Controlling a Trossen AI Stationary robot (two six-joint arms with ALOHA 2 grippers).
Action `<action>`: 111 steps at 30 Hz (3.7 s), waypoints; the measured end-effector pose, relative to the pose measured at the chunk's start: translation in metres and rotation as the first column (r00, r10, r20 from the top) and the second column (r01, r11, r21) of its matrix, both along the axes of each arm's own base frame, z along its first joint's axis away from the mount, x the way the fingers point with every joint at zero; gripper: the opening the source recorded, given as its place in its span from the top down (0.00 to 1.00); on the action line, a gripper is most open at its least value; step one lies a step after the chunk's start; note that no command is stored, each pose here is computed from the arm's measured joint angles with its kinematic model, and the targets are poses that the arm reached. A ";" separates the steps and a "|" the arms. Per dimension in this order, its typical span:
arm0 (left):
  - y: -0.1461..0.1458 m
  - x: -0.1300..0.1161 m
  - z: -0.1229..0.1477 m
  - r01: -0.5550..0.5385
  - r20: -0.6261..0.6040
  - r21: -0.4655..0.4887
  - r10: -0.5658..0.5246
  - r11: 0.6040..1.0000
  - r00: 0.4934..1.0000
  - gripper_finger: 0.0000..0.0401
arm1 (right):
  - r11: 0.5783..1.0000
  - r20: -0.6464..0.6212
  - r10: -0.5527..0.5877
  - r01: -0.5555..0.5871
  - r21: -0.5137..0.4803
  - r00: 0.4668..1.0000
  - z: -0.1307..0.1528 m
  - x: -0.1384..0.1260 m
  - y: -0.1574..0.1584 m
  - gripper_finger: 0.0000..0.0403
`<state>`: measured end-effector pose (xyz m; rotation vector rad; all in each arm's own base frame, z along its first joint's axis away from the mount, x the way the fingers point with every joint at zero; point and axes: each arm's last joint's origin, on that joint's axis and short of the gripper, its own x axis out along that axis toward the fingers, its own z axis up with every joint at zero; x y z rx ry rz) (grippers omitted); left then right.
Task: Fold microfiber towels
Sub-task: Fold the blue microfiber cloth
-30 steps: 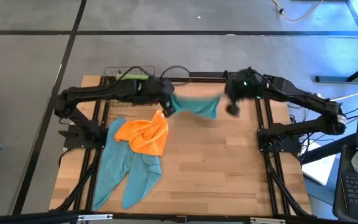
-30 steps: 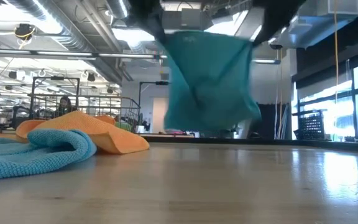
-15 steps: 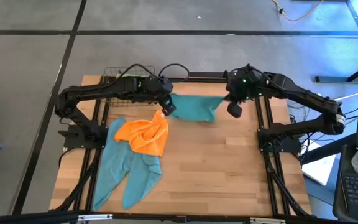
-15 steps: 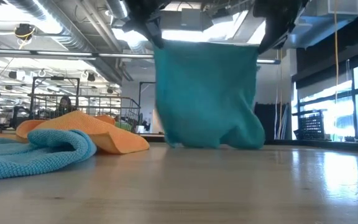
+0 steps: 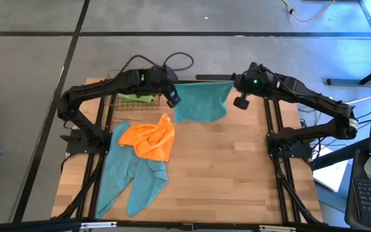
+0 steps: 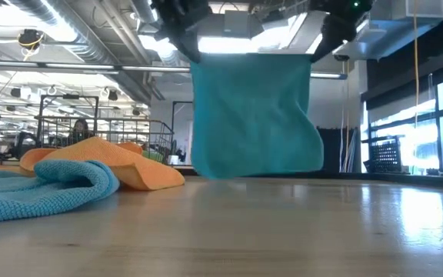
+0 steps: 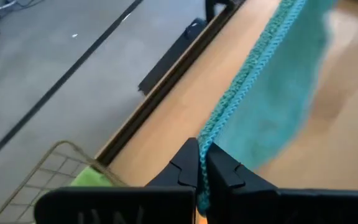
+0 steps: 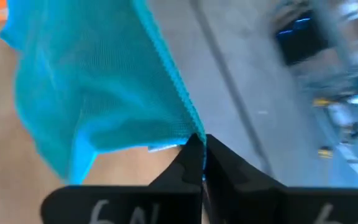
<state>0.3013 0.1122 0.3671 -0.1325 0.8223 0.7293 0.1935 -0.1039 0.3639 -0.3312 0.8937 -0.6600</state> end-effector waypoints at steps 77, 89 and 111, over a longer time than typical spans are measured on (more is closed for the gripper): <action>-0.101 0.023 -0.064 0.244 0.010 -0.383 -0.261 0.891 0.965 1.00 | 0.610 0.069 0.130 -0.134 0.781 0.989 -0.080 -0.027 0.052 0.98; -0.175 0.016 -0.144 0.272 0.143 -0.565 -0.232 0.779 0.962 1.00 | 0.389 0.092 0.201 -0.166 0.906 0.975 -0.171 -0.026 0.112 0.98; -0.166 0.011 -0.152 0.303 0.065 -0.555 -0.322 0.775 0.944 1.00 | 0.484 0.186 0.250 -0.289 0.826 0.950 -0.150 -0.015 0.132 0.98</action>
